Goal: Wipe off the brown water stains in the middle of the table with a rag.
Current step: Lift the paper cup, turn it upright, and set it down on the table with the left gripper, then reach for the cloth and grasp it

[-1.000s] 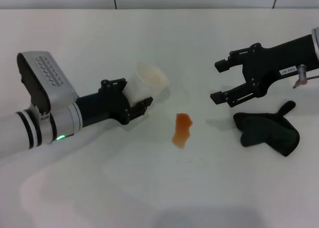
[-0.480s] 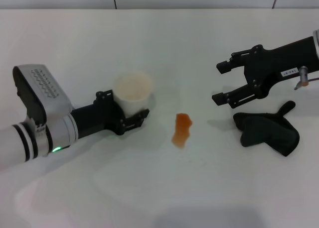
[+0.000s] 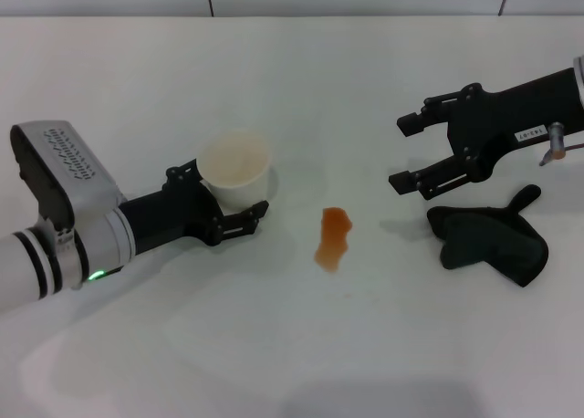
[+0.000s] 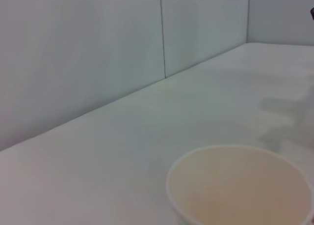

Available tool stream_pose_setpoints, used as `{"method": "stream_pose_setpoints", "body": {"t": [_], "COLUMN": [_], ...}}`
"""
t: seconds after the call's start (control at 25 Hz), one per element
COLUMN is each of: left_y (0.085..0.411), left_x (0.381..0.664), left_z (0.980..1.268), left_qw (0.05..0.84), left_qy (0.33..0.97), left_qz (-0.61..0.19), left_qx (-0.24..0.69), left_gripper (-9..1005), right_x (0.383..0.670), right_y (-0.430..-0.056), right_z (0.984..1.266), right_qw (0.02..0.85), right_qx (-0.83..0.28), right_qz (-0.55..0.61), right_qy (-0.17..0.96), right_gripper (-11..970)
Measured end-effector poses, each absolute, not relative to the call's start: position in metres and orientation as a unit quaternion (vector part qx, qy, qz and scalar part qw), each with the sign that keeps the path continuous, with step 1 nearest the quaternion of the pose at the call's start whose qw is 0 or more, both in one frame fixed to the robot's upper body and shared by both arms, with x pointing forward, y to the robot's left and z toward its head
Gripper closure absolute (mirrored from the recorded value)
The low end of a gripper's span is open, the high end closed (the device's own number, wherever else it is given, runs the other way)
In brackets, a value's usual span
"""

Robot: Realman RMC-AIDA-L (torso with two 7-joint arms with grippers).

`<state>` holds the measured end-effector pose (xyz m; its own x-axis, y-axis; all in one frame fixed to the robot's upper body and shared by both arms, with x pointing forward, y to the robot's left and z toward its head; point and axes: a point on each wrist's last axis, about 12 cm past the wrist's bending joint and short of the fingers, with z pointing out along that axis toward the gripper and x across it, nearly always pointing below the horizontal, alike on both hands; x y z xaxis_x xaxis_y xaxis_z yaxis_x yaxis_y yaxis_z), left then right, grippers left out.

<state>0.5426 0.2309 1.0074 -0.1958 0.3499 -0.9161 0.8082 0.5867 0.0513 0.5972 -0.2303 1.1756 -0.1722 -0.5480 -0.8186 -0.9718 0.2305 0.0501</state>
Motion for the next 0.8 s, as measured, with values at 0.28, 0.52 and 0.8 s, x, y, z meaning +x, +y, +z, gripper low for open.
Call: {"method": "stream_pose_setpoints", "body": {"t": [0.28, 0.52, 0.8], "left_y": [0.246, 0.268, 0.288], "left_x": [0.532, 0.514, 0.496], "left_z": [1.006, 1.006, 1.016], "left_qw": [0.515, 0.530, 0.508], "left_qy": [0.742, 0.742, 0.737], "left_qz": [-0.235, -0.244, -0.288], "left_qx": [0.360, 0.329, 0.340], "left_gripper": [151, 150, 150], "right_x": [0.597, 0.595, 0.596], "right_y": [-0.231, -0.235, -0.239], "right_z": [1.176, 1.175, 1.177], "right_qw": [0.347, 0.344, 0.336], "right_qx": [-0.540, -0.531, -0.515], "right_qz": [0.305, 0.305, 0.297], "right_qy": [0.703, 0.711, 0.730], "right_gripper": [89, 89, 89]}}
